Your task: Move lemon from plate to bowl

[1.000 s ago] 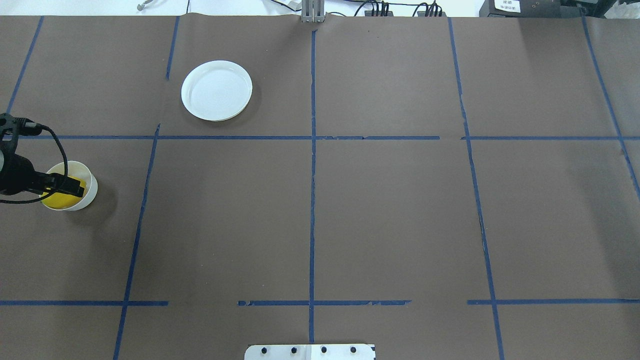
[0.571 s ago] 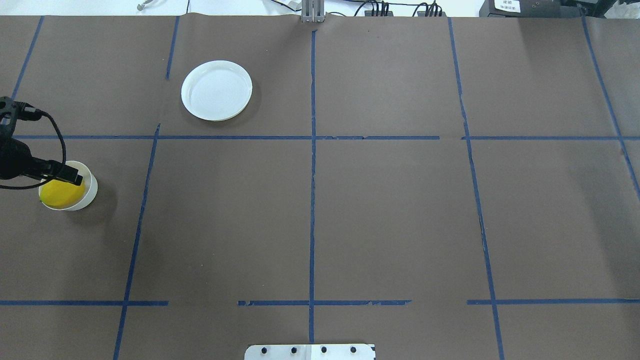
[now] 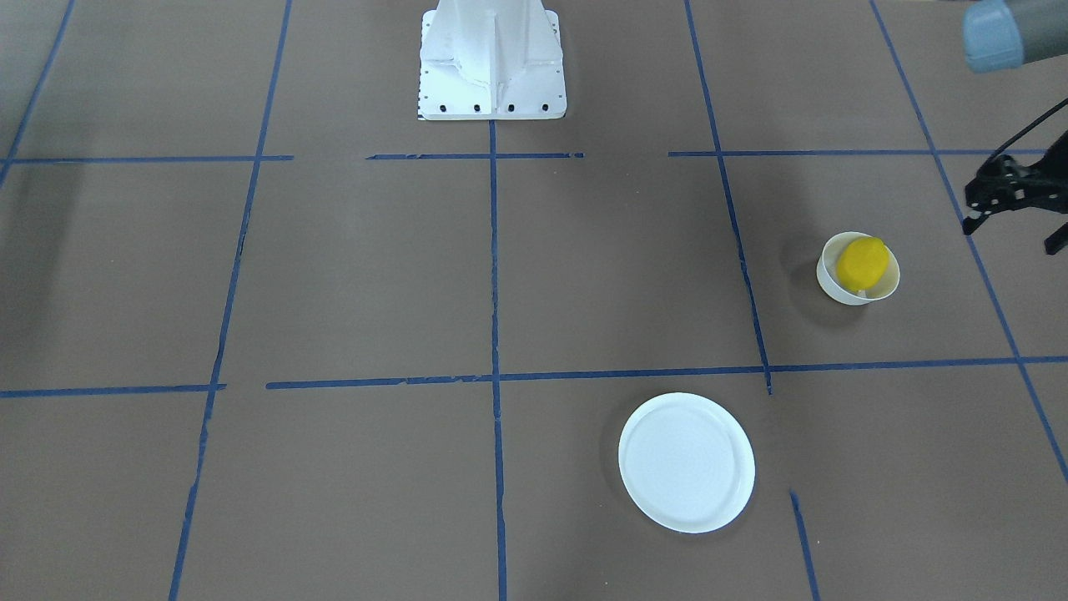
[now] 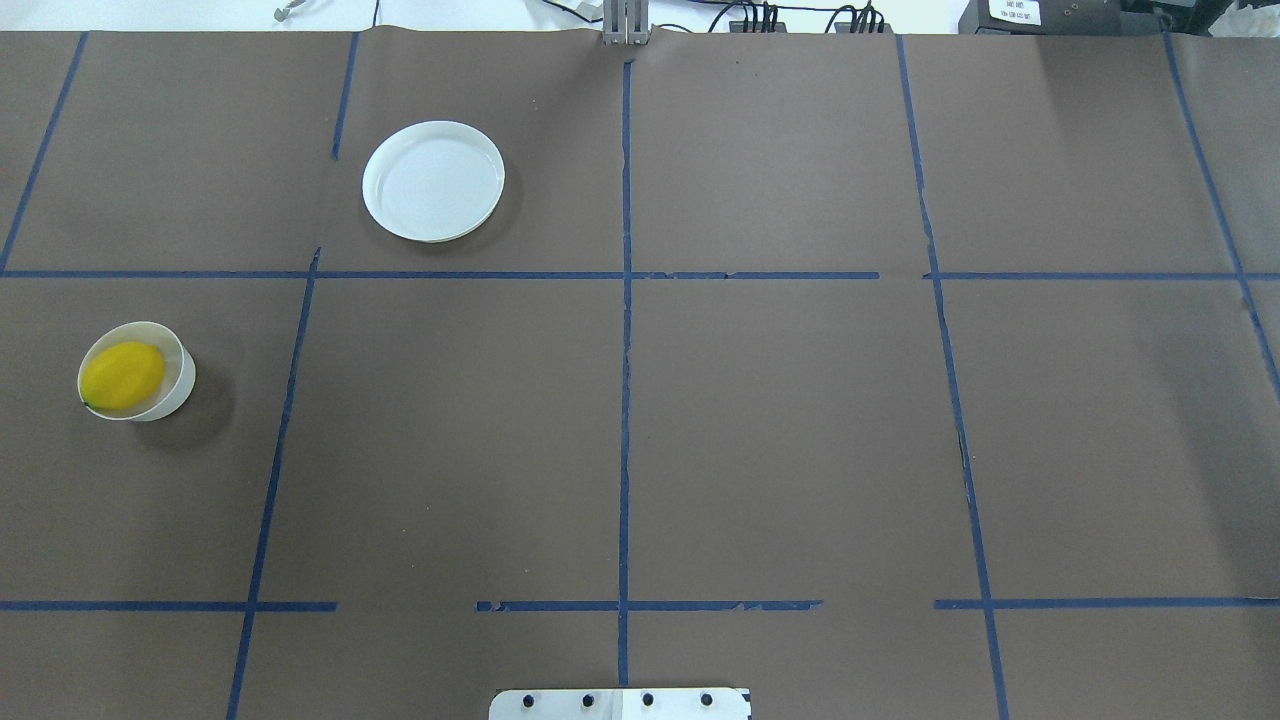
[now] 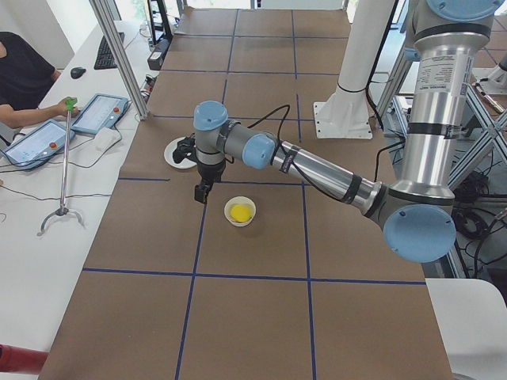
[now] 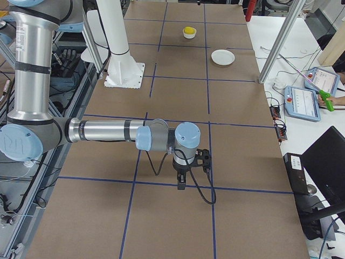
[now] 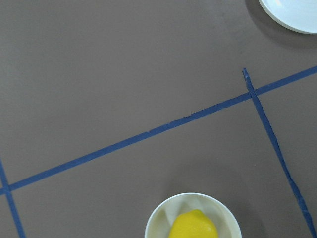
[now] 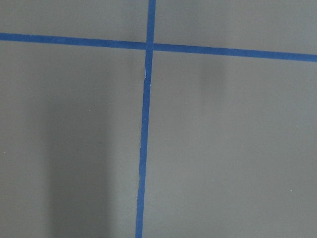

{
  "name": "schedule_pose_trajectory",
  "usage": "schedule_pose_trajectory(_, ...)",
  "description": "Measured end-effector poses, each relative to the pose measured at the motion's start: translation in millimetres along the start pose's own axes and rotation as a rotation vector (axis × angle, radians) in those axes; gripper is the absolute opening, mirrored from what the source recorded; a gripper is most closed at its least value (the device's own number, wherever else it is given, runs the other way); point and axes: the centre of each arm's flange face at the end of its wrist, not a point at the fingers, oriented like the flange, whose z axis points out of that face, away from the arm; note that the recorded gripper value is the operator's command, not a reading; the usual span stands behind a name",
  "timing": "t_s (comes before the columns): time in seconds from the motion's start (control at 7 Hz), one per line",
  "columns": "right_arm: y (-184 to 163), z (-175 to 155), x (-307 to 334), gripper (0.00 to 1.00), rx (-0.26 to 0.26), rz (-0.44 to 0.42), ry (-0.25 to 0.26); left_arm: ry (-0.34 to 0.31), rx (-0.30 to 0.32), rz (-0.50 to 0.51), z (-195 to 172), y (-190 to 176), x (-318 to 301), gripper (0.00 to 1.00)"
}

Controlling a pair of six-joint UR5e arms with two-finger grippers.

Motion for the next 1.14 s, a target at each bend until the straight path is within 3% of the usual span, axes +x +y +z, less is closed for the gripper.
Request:
schedule_pose_trajectory(0.29,0.0,0.1,0.1,1.00,0.000,0.000,0.000,0.008,-0.058,-0.012,4.0,39.6,-96.3,1.00)
schedule_pose_trajectory(0.43,0.0,0.1,0.1,1.00,0.000,0.000,0.001,0.046,-0.093,-0.041,20.6,70.3,-125.9,1.00)
schedule_pose_trajectory(0.71,0.0,0.1,0.1,1.00,0.000,0.000,0.000,0.087,-0.125,-0.079,38.4,107.9,-144.7,1.00)
schedule_pose_trajectory(1.14,0.0,0.1,0.1,1.00,0.000,0.000,0.000,0.084,-0.134,-0.113,41.0,121.8,-156.4,1.00)
